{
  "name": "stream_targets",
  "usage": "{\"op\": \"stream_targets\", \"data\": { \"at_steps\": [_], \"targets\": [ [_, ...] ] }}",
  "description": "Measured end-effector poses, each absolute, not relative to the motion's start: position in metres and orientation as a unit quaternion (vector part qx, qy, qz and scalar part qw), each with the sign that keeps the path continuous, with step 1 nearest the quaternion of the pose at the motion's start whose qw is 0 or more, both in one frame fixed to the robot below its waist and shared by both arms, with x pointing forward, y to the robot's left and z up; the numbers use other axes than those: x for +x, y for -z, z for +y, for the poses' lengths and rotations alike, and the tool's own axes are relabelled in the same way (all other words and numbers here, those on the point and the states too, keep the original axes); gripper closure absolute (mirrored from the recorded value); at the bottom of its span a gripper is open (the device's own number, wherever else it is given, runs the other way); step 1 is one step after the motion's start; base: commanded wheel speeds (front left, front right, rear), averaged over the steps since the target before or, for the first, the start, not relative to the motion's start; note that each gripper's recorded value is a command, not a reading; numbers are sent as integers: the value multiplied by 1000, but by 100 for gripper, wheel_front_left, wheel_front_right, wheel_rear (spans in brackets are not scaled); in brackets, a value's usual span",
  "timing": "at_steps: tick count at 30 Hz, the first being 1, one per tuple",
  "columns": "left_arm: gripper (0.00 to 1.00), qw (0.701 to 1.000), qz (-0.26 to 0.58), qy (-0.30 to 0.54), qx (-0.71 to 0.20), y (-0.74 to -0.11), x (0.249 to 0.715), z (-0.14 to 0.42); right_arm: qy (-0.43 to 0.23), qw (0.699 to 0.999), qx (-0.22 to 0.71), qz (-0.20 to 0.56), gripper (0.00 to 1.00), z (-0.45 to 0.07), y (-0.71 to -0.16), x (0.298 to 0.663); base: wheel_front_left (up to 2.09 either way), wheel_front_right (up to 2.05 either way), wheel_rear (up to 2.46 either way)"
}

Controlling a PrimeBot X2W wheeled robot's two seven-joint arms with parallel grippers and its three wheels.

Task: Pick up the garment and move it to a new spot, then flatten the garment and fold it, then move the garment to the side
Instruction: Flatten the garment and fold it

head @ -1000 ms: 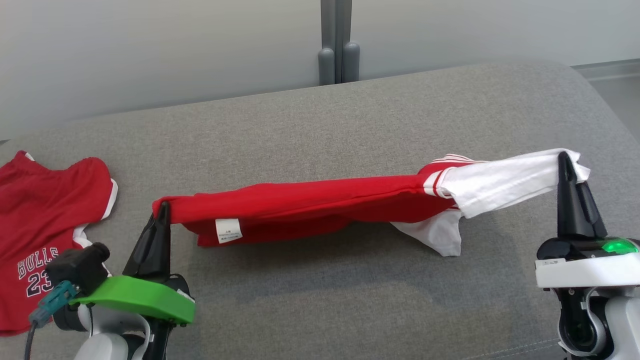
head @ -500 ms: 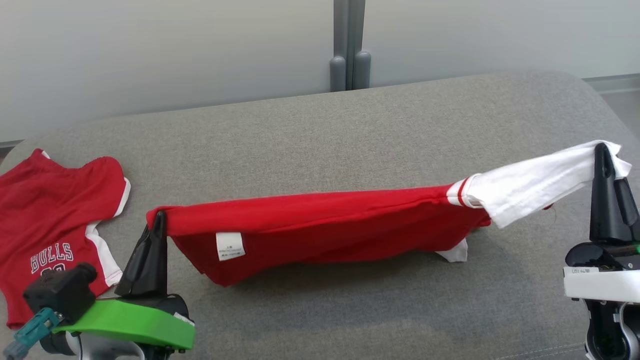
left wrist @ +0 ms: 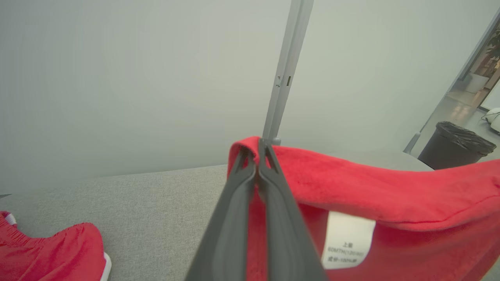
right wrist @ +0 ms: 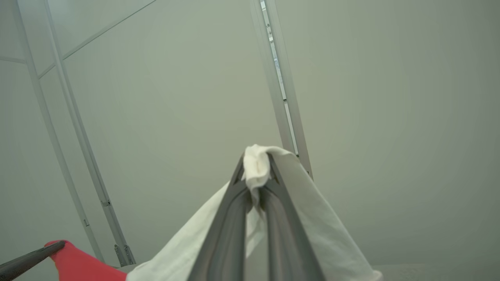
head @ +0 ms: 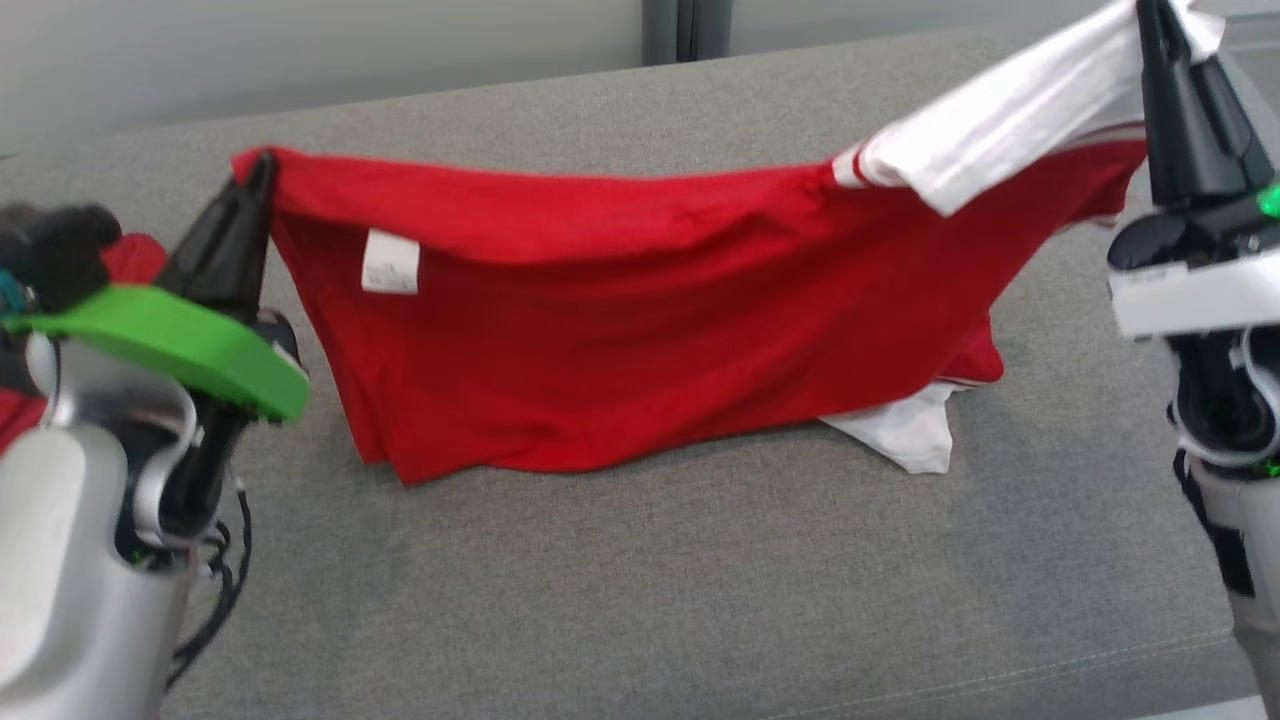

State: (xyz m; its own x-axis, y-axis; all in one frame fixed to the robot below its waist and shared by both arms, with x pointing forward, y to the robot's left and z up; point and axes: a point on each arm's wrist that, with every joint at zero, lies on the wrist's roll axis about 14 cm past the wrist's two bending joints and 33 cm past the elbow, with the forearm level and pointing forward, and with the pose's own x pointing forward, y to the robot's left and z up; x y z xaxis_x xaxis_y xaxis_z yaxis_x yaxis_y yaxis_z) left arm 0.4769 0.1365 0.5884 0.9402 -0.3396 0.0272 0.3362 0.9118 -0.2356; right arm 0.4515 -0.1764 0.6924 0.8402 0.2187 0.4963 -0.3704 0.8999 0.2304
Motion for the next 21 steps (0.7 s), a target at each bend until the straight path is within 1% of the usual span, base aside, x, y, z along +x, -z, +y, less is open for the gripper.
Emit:
{"op": "stream_targets", "data": {
  "at_steps": [4,5,7,10,11,13,16,19,21],
  "targets": [
    [100,978,-2,196,-76,-610,535,128,-180,946,143,-228,100,-171,-709,503,0,0,0],
    [100,978,-2,196,-76,-610,535,128,-180,946,143,-228,100,-171,-709,503,0,0,0],
    [100,978,-9,201,-50,-621,566,125,-188,950,125,-216,100,-169,-713,532,0,0,0],
    [100,978,-26,203,-38,-641,610,120,-194,952,109,-211,100,-165,-726,574,0,0,0],
    [100,979,-30,199,-34,-645,625,121,-193,951,113,-216,100,-166,-733,587,0,0,0],
    [100,978,-46,194,-55,-658,652,121,-190,948,114,-229,100,-165,-748,613,0,0,0],
    [100,981,-74,177,-35,-672,687,128,-185,941,133,-251,100,-164,-770,647,0,0,0],
    [100,981,-102,157,-49,-676,713,137,-170,930,138,-294,100,-169,-793,670,0,0,0],
    [100,980,-109,152,-62,-672,726,137,-166,927,133,-310,100,-167,-796,680,0,0,0]
  ]
}}
